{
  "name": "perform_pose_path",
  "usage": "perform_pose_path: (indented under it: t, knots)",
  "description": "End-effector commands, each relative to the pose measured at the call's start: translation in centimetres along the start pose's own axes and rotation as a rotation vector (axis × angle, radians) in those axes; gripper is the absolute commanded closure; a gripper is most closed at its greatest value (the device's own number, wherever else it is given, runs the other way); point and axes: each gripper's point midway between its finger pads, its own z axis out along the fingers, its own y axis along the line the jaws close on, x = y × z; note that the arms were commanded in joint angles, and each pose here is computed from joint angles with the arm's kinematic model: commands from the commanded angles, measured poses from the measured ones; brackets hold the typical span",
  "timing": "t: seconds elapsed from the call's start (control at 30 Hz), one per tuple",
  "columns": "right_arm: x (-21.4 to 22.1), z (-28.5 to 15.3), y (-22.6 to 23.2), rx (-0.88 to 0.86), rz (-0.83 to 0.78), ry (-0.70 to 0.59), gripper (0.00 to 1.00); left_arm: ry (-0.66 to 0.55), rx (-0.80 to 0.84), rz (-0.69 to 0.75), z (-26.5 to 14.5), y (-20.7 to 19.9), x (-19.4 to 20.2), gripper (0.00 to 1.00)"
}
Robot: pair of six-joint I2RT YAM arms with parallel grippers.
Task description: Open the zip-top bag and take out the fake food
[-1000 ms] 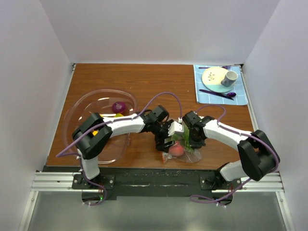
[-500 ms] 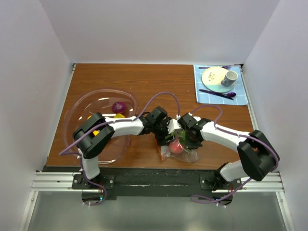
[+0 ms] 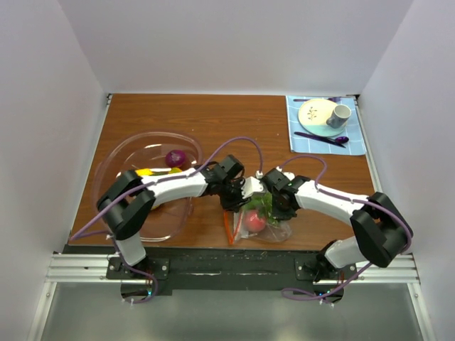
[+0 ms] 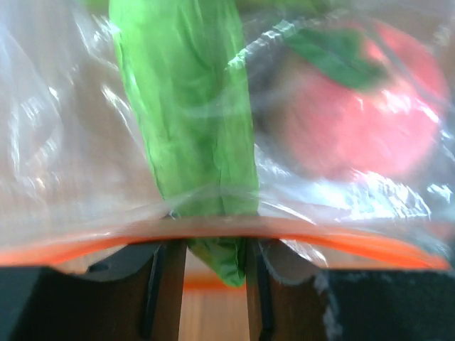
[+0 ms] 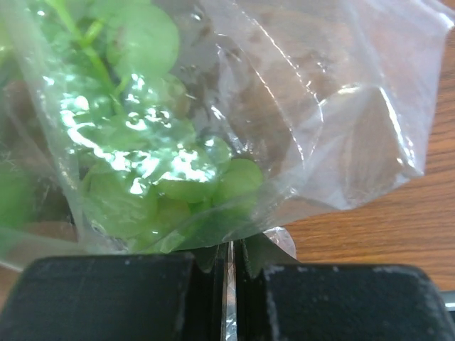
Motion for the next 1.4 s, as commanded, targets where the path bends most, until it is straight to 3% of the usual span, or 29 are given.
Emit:
perform_pose_path:
  t: [0.0,0.23,0.43,0.63,0.73,0.87,0.97,1.0,1.07,1.1,1.2,1.3,1.37]
  knots:
    - [1.9,1.8,0.4,0.003,0.021,0.076,1.0,-0.062,-0.04,0.048,-6.5,0.1,-2.0,1.0]
    - [0.8,2.2,-0.2,0.002,0.079,0.072,1.0,0.092,-0.038,-0.046,-13.0,-0.3,4.5,1.0]
    - [-0.2,2.1,-1.6,-0.003,0.121,0.071,1.0,0.24,-0.171,-0.056,-16.8,-0.1,9.8,1.0]
    - [-0.6,1.9,-2.3,-0.003,0.126,0.06,1.0,0.207,-0.447,-0.131,-23.1,4.6,11.9,1.0]
    - [-0.3,2.0,-2.2,-0.011,0.127,0.067,1.0,0.161,-0.573,-0.243,-26.5,7.3,14.0,1.0]
    - [0.1,2.0,-2.4,-0.009,0.126,0.073,1.0,0.071,-0.595,-0.327,-27.7,8.3,14.2,1.0]
    - [-0.1,1.7,-2.3,-0.021,0.131,0.061,1.0,0.103,-0.659,-0.383,-27.8,9.6,15.9,1.0]
    - [-0.1,1.6,-2.3,-0.022,0.131,0.06,1.0,0.135,-0.673,-0.401,-27.3,9.8,17.0,0.91]
    - [-0.4,1.3,-2.1,-0.033,0.131,0.051,1.0,0.182,-0.65,-0.434,-26.0,9.9,18.6,0.53]
    - [-0.5,1.2,-2.1,-0.038,0.132,0.047,1.0,0.197,-0.63,-0.458,-25.2,9.7,19.3,0.04]
    - [-0.9,0.7,-1.9,-0.049,0.136,0.035,1.0,0.141,-0.598,-0.455,-24.4,9.7,18.5,0.0]
    - [-1.1,0.5,-1.7,-0.055,0.134,0.031,1.0,-0.048,-0.538,-0.384,-25.2,9.4,13.4,0.0]
    - [-1.2,0.3,-1.7,-0.056,0.134,0.032,1.0,-0.113,-0.466,-0.308,-24.5,8.0,9.6,0.0]
